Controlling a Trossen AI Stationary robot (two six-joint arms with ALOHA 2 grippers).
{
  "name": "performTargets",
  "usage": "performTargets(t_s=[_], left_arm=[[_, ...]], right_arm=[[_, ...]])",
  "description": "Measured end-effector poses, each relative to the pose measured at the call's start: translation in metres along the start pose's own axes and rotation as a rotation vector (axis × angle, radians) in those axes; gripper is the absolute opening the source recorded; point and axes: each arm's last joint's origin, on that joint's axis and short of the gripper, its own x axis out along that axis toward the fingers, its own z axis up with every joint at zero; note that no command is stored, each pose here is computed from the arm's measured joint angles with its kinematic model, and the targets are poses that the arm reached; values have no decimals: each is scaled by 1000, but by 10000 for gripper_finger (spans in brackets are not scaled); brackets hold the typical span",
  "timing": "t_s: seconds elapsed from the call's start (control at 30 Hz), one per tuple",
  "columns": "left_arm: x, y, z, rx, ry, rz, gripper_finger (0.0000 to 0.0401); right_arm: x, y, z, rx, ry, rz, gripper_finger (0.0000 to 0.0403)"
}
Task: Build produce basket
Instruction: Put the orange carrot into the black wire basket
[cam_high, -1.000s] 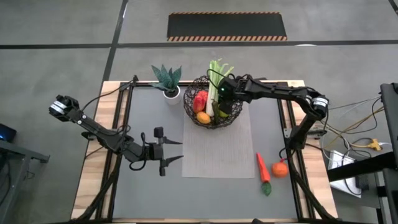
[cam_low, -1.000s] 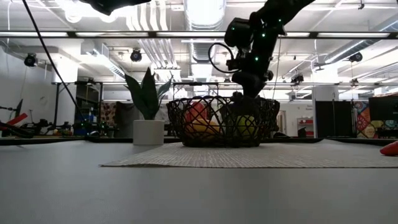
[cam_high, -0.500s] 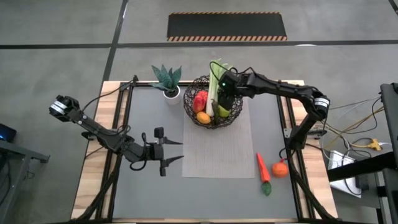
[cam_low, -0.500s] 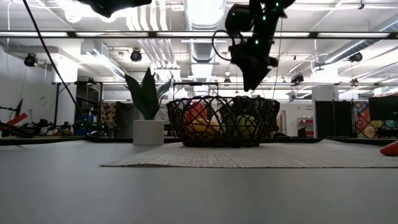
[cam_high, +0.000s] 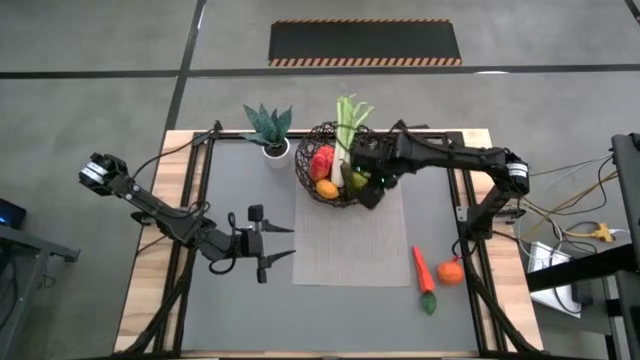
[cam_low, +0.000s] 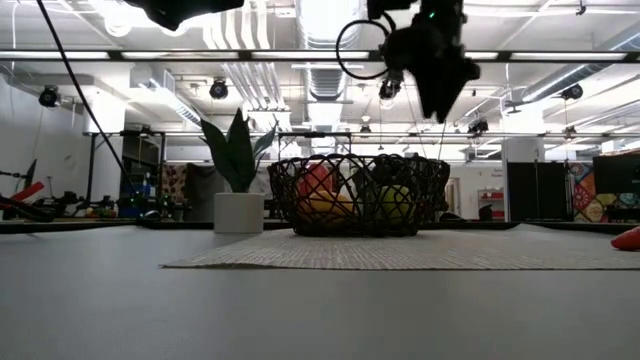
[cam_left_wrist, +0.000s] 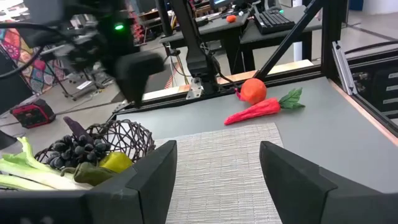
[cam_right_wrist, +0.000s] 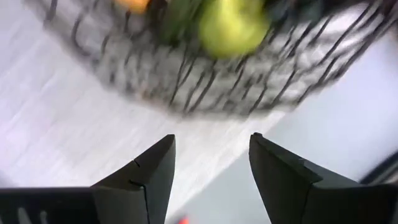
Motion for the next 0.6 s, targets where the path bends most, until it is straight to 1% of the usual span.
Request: performTargets(t_s=[0.1,0.27,0.5,0.6], left_arm=[[0,0,0,-1,0,0,212],[0,0,0,-2,0,0,212],[-2,-3,-3,16,20,-10,212],[-2,-3,-2,13,19,-12,212]], right_arm=[[-3,17,-16,-12,75,30,192],[-7,44,-41,-1,146,58,192],[-5,74,-78,-14,196,26,192],[0,84,-95,-78,216,7,192]])
